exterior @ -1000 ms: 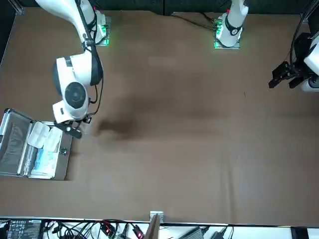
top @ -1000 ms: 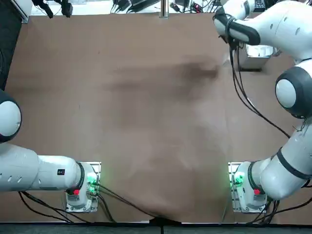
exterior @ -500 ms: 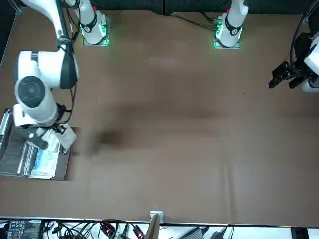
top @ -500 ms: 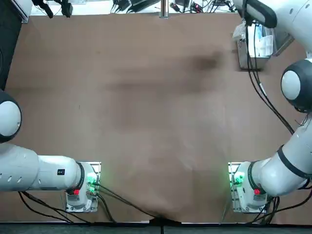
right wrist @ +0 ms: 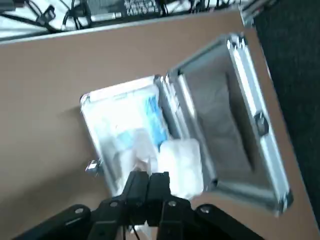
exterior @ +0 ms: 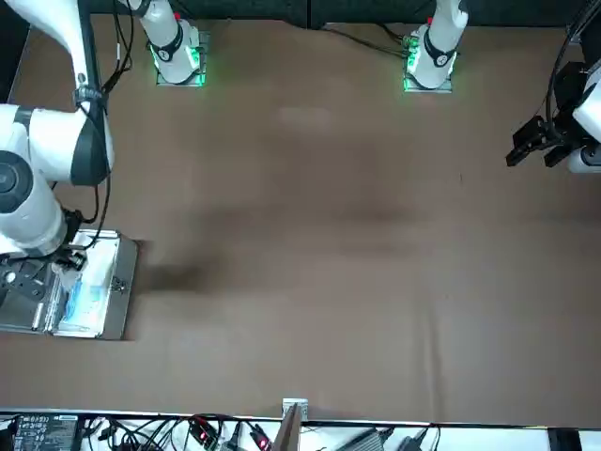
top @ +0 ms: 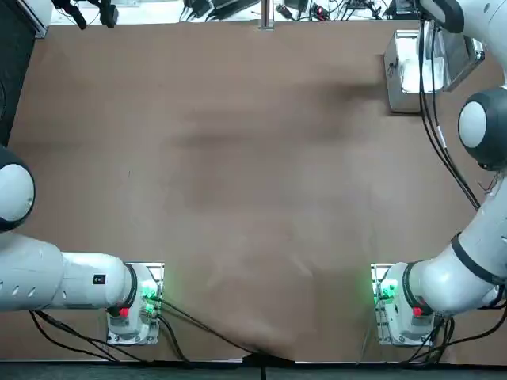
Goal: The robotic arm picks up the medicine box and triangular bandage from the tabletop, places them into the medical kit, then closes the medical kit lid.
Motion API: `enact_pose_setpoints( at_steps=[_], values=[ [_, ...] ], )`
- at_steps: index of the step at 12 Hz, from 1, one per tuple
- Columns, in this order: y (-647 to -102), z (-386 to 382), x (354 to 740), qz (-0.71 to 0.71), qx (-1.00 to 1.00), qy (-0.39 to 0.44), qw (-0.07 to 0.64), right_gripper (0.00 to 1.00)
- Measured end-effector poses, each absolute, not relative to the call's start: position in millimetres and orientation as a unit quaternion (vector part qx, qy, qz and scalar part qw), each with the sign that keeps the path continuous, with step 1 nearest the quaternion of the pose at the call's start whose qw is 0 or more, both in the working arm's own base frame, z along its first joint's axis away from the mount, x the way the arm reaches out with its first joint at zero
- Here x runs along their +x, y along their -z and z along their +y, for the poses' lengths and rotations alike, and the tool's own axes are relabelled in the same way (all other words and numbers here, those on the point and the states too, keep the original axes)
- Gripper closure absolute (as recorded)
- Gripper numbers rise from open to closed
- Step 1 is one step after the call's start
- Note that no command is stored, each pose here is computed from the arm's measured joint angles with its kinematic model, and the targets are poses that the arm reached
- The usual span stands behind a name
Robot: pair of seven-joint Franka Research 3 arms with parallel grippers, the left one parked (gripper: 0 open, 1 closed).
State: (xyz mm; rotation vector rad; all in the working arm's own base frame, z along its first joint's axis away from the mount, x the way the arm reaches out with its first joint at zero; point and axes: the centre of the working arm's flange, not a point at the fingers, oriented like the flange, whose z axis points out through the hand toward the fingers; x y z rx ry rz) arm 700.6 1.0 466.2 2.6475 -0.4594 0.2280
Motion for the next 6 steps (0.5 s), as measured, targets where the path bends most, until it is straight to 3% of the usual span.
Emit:
enact_pose_setpoints(
  at_steps=[6],
  values=[
    [-431,-36,725,-0.111,0.96,-0.11,0.231,0.99]
  ],
)
